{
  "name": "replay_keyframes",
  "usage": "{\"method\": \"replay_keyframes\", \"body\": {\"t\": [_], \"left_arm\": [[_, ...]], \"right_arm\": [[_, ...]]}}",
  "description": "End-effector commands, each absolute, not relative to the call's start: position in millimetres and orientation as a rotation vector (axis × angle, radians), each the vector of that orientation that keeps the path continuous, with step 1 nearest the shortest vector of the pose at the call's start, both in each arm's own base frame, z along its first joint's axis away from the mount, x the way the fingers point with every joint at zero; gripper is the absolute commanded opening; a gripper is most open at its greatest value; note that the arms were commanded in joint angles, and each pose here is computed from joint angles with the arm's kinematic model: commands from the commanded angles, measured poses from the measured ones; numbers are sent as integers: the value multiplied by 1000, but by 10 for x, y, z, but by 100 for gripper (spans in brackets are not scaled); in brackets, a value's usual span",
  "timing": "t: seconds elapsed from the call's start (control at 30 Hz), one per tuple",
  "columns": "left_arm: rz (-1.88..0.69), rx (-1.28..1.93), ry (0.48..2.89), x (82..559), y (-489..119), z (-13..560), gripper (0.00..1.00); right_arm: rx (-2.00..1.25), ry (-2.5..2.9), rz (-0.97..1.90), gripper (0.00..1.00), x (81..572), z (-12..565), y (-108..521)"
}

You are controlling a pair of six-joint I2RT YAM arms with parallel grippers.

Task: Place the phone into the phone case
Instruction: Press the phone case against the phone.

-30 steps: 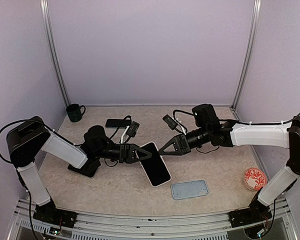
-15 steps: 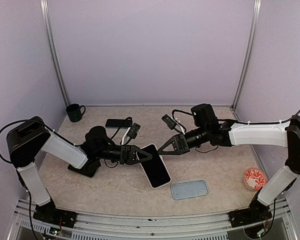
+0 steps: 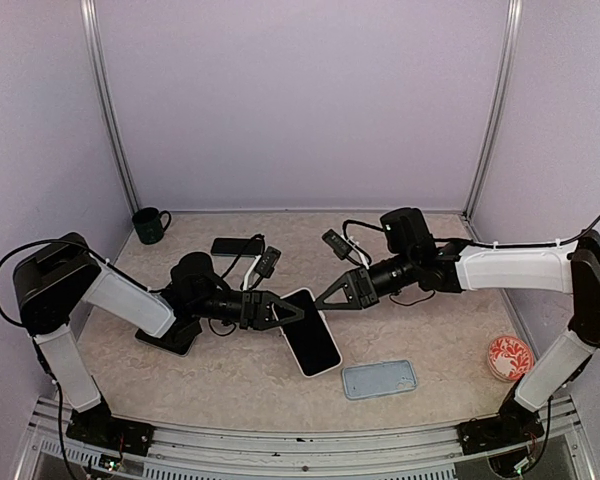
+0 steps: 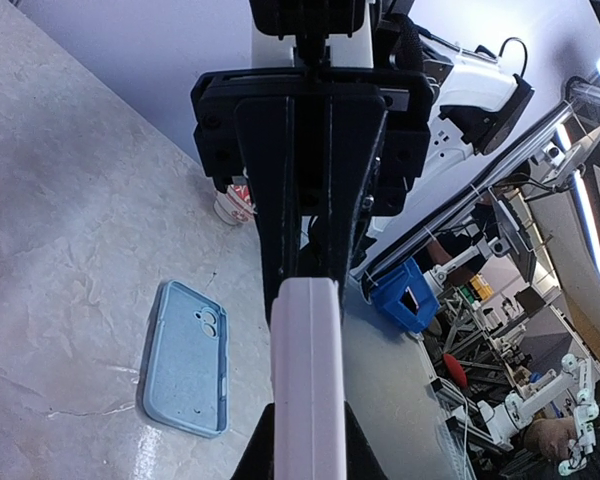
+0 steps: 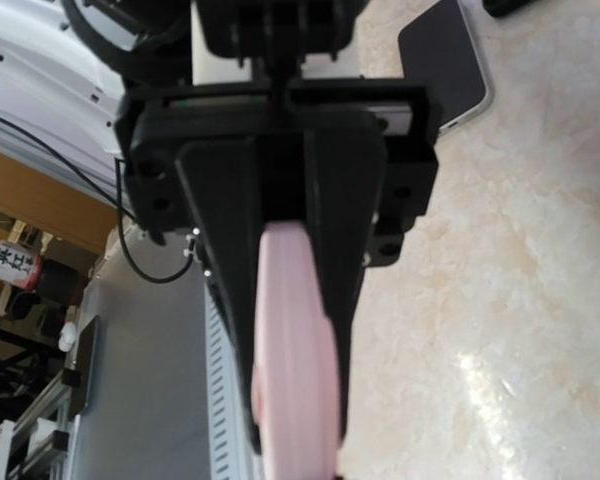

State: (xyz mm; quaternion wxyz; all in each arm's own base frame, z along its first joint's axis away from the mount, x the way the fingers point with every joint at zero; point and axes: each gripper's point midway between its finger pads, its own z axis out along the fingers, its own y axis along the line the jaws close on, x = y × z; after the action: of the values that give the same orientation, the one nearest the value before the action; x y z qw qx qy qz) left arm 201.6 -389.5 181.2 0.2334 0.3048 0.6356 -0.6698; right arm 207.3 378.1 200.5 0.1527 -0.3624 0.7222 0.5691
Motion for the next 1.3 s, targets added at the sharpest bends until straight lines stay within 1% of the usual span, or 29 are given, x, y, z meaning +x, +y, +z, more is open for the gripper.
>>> {"method": "replay_keyframes", "body": {"t": [0.0,0.37,0.83,0.9,0.97,1.03,1.13,1.27], "left_arm": [[-1832,870,1632,1980,-3882,2050,0],[-1841,883,1619,1949,-3870,2067,0],[-1847,891,1613,1937,-3870,2090,0],[-1843,887,1611,1948,-3867,2106,0],[-1837,882,1611,1962,-3866,2114,0],[-1833,878,1612,1975,-3864,2119,0],[-1832,877,1611,1984,-3863,2129,0],[-1831,875,1615,1989,-3861,2123,0]], "right_arm": [[-1116,1974,1720,5,1943,2156,3808],[-1162,1823,1936,5,1770,2475,3639],[-1167,1718,2054,8,1705,2703,3423],[-1138,1756,2000,14,1796,2654,3469],[-1112,1840,1884,26,1912,2532,3537],[-1095,1928,1769,34,1998,2392,3585],[-1077,1997,1699,42,2034,2252,3605],[-1066,2064,1582,46,2091,2080,3624]]}}
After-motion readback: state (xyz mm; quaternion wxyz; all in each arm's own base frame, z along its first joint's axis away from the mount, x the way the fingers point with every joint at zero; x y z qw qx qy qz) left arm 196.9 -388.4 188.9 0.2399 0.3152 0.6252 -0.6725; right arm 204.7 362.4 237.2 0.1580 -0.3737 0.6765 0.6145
